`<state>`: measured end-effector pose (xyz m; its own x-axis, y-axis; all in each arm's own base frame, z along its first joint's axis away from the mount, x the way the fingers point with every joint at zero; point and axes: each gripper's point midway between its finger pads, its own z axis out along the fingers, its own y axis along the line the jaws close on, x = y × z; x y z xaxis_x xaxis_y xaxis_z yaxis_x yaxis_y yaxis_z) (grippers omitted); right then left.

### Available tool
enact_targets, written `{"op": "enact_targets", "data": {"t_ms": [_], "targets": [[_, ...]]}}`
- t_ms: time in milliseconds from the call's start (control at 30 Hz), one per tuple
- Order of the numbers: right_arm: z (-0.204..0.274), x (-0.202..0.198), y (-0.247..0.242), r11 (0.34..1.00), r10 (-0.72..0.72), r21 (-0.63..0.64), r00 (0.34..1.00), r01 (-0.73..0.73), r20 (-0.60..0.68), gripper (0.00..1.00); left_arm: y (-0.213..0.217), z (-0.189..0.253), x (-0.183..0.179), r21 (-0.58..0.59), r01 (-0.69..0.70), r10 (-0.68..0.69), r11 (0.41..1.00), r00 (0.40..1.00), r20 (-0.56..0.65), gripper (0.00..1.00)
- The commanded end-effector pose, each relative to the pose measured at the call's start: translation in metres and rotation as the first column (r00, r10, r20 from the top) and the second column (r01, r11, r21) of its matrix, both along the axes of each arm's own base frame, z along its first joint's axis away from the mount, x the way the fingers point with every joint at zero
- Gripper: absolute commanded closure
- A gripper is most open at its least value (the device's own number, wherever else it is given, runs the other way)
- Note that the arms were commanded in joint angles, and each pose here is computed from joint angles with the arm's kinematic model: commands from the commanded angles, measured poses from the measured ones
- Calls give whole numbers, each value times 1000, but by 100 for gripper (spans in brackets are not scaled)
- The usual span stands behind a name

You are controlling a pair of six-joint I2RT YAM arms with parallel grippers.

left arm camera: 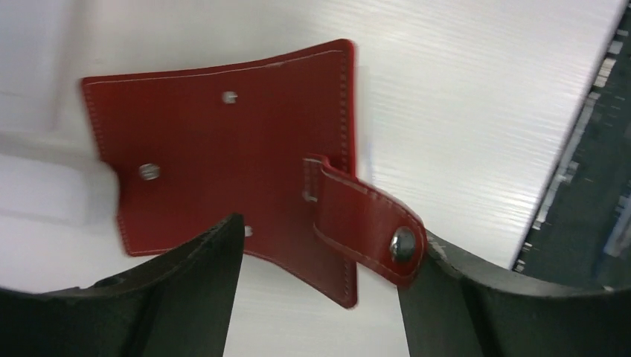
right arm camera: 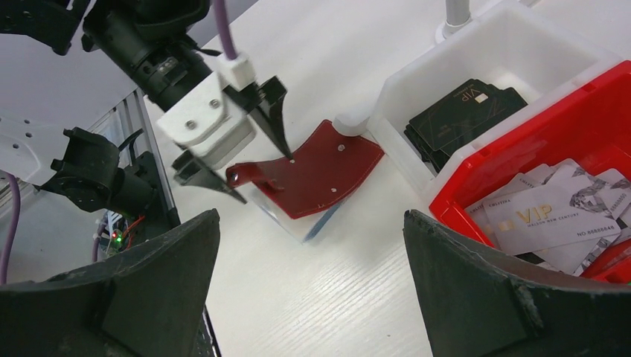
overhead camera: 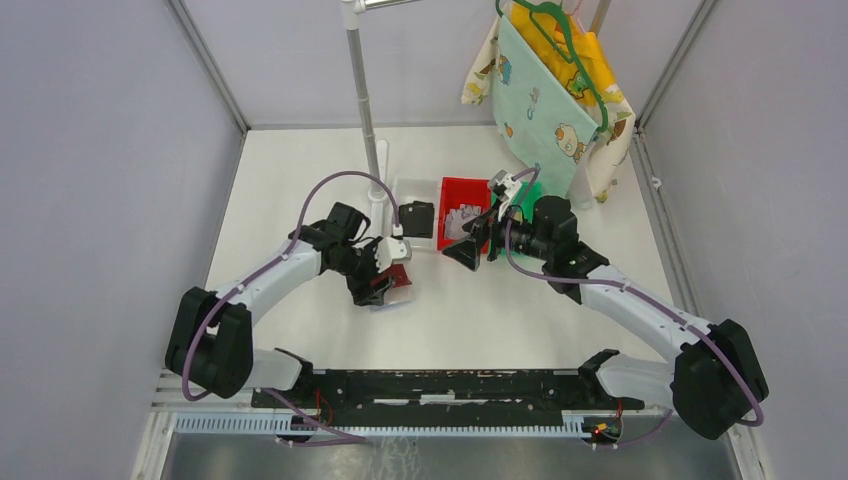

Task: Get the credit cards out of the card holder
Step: Place the card holder at the center of the board, then reset both arms

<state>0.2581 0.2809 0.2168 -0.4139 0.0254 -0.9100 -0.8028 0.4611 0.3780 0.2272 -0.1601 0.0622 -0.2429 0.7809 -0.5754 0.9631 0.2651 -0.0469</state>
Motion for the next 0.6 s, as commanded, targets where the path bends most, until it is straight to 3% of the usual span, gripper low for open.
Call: {"op": "enact_targets", "data": {"t_ms": [0,167,267,333,400,467,567], "targets": [[12,10,-2,1000,-29,9,999,28,39,2,-13,20,-53,-98,201,-212,975,971,-111,21],[9,15,-17,997,-83,2,996,83,35,2,-15,30,-60,-115,219,-239,969,951,-196,20],[1,32,-42,972,-222,-64,972,227,77,2,-8,44,-32,-125,120,-142,985,972,-186,21],[-8,49,-71,919,-366,-118,925,377,103,2,4,60,-2,-153,11,-35,988,987,-155,20],[-17,63,-109,827,-522,-160,842,538,136,2,23,75,36,-181,-136,115,974,986,-123,16],[-29,69,-150,698,-666,-193,724,690,182,2,50,84,72,-203,-305,289,930,952,-104,5],[-42,67,-217,446,-840,-179,479,877,253,2,95,88,102,-243,-478,474,844,877,-76,0]]}}
